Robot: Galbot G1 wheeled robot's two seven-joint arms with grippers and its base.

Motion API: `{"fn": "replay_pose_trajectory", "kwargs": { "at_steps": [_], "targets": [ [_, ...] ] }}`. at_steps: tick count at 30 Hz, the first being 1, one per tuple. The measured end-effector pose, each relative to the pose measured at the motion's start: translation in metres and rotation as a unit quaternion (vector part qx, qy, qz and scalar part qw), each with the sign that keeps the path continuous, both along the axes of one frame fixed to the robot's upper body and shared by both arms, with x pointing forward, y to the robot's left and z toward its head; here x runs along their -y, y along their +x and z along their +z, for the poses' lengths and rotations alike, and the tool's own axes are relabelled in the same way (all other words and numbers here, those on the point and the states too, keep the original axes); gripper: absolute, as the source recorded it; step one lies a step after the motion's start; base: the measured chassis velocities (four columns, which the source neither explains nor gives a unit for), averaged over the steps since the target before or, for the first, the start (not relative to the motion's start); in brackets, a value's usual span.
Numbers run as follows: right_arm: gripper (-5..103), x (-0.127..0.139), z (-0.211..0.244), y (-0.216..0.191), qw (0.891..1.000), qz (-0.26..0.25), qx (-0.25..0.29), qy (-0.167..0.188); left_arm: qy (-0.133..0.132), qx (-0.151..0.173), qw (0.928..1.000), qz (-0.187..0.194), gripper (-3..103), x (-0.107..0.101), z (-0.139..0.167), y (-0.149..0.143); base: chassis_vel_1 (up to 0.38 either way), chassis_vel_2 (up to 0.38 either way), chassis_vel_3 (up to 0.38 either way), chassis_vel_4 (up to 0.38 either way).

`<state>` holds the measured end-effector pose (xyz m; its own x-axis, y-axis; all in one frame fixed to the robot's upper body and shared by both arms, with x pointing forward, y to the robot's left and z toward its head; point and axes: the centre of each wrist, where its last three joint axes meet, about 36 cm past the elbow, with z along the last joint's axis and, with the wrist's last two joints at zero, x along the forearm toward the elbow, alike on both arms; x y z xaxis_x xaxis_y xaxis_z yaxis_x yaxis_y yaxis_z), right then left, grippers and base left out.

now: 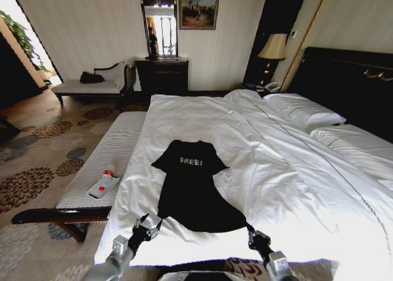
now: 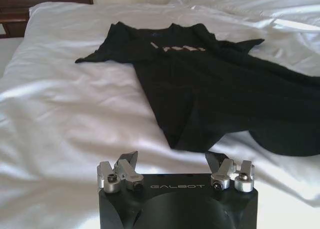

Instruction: Fold the clothes on the bed.

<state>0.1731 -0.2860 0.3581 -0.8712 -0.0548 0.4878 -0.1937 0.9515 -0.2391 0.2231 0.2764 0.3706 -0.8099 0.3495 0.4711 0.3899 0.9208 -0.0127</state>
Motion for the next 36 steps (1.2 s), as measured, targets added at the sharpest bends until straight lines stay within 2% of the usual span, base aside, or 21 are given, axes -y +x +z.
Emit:
{"fn": "replay_pose_trajectory", "kwargs": {
  "at_steps": [7,10,17,19,22,23,24,25,27,28,32,34,36],
  "targets": [
    [0,-0.001,0.003,0.000,1.000,-0.002,0.003,0.000,0.014,0.037,0.9988,-0.029,72,-0.002,-0.001,0.009,0.000,0.000,0.000,0.000],
    [0,-0.001,0.003,-0.001,1.000,-0.002,0.003,-0.001,0.014,0.037,0.9986,-0.034,70,0.000,-0.003,0.009,0.000,0.000,0.000,0.000],
    [0,-0.001,0.006,0.000,1.000,-0.001,0.005,-0.004,0.013,0.037,0.9984,-0.040,52,0.006,-0.010,0.012,0.000,0.000,0.000,0.000],
    [0,0.000,0.006,0.000,1.000,-0.001,0.005,-0.004,0.013,0.038,0.9984,-0.041,52,0.007,-0.011,0.013,0.000,0.000,0.000,0.000],
    [0,0.000,0.009,0.000,1.000,-0.002,0.007,-0.006,0.010,0.031,0.9984,-0.047,42,0.013,-0.015,0.014,0.000,0.000,0.000,0.000],
    [0,0.000,0.009,0.000,1.000,-0.002,0.007,-0.006,0.010,0.031,0.9984,-0.047,42,0.013,-0.015,0.014,0.000,0.000,0.000,0.000],
    [0,0.000,0.009,0.000,1.000,-0.003,0.007,-0.006,0.010,0.029,0.9984,-0.048,36,0.013,-0.015,0.013,0.000,0.000,0.000,0.000],
    [0,0.000,0.010,0.000,1.000,-0.003,0.007,-0.007,0.011,0.026,0.9984,-0.049,36,0.013,-0.016,0.012,0.000,0.000,0.000,0.000],
    [0,0.002,0.011,0.000,1.000,-0.005,0.008,-0.008,0.010,0.015,0.9986,-0.050,28,0.012,-0.017,0.007,0.000,0.000,0.000,0.000],
    [0,0.002,0.011,0.000,1.000,-0.005,0.008,-0.008,0.010,0.015,0.9986,-0.050,28,0.012,-0.017,0.007,0.000,0.000,0.000,0.000],
    [0,0.000,0.010,0.000,1.000,-0.008,0.007,-0.006,0.006,0.005,0.9989,-0.045,7,0.011,-0.018,0.002,0.000,0.000,0.000,0.000],
    [0,0.000,0.009,0.000,1.000,-0.009,0.007,-0.005,0.005,0.004,0.9990,-0.044,7,0.011,-0.018,0.001,0.000,0.000,0.000,0.000],
    [0,-0.001,0.009,-0.001,1.000,-0.009,0.007,-0.004,0.003,0.003,0.9991,-0.042,2,0.012,-0.018,0.001,0.000,0.000,0.000,0.000]
  ]
}}
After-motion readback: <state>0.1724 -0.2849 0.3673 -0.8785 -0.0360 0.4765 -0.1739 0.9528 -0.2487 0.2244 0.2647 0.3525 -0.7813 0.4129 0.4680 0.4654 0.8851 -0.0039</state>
